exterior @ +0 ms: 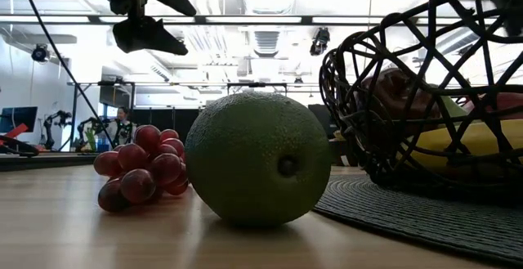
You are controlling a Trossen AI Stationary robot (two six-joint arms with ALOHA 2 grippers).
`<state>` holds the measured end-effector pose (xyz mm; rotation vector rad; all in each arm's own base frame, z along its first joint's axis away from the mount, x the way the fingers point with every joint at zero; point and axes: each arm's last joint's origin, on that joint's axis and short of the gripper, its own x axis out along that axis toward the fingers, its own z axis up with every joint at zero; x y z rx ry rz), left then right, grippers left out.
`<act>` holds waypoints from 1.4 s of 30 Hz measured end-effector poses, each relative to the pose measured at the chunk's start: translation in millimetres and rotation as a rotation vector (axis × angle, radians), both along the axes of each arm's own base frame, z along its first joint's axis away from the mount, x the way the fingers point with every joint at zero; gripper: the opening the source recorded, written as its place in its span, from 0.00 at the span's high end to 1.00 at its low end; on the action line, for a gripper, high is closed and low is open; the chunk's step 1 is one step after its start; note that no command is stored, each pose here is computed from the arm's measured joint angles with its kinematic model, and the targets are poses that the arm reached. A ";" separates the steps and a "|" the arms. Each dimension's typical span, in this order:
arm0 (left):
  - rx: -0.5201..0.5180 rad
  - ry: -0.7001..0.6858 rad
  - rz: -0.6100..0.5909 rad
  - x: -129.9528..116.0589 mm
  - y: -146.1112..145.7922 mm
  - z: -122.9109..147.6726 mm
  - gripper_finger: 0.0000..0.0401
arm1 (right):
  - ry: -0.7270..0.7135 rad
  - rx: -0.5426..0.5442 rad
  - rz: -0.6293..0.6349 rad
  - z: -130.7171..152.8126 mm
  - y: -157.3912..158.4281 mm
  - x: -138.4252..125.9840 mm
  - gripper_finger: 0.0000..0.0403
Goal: Build produce basket
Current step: Put the purple grapes into the black wire basket
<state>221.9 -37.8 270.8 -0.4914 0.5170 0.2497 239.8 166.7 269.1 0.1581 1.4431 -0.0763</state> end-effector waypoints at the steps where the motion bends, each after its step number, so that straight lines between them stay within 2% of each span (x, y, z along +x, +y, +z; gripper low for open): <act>1: 0.000 0.000 0.000 0.0 0.0 0.0 0.16 | -0.030 0.007 -0.047 5.8 -1.1 3.8 0.54; 9: -0.007 -0.003 -0.011 -0.7 -0.2 1.0 0.16 | -0.482 0.031 -0.388 53.9 -26.4 53.0 0.62; 13: -0.022 0.009 -0.028 -3.3 -0.3 1.3 0.16 | -0.655 0.066 -0.475 66.8 -50.2 77.7 0.63; 17: -0.130 0.099 -0.018 -9.9 -0.8 -5.2 0.16 | -0.761 0.086 -0.529 70.6 -71.1 97.8 0.62; 20: -0.241 0.234 0.047 -19.7 -2.5 -16.1 0.16 | -0.793 0.103 -0.573 68.9 -78.0 106.9 0.62; 22: -0.297 0.310 0.109 -25.8 -5.1 -27.2 0.16 | -0.795 0.107 -0.579 69.2 -78.7 107.7 0.63; 25: -0.386 0.320 0.156 -29.2 -11.0 -46.7 0.16 | -0.804 0.104 -0.563 70.6 -77.3 110.0 0.64; 30: -0.575 0.104 0.163 -20.0 -20.2 -77.0 0.17 | -0.812 0.092 -0.510 74.7 -72.1 107.5 0.67; 32: -0.635 -0.002 0.189 -15.1 -20.6 -85.0 0.19 | -0.816 0.094 -0.485 78.2 -66.9 104.8 0.67; 34: -0.677 -0.046 0.227 -12.1 -20.7 -94.3 0.23 | -0.828 0.113 -0.462 83.6 -58.8 99.8 0.67; 38: -0.693 -0.007 0.268 -4.7 -25.0 -108.3 0.34 | -0.840 0.153 -0.411 94.2 -34.3 85.1 0.67; 42: -0.666 0.056 0.282 5.2 -30.3 -120.7 0.43 | -0.858 0.124 -0.397 97.6 -0.5 62.8 0.67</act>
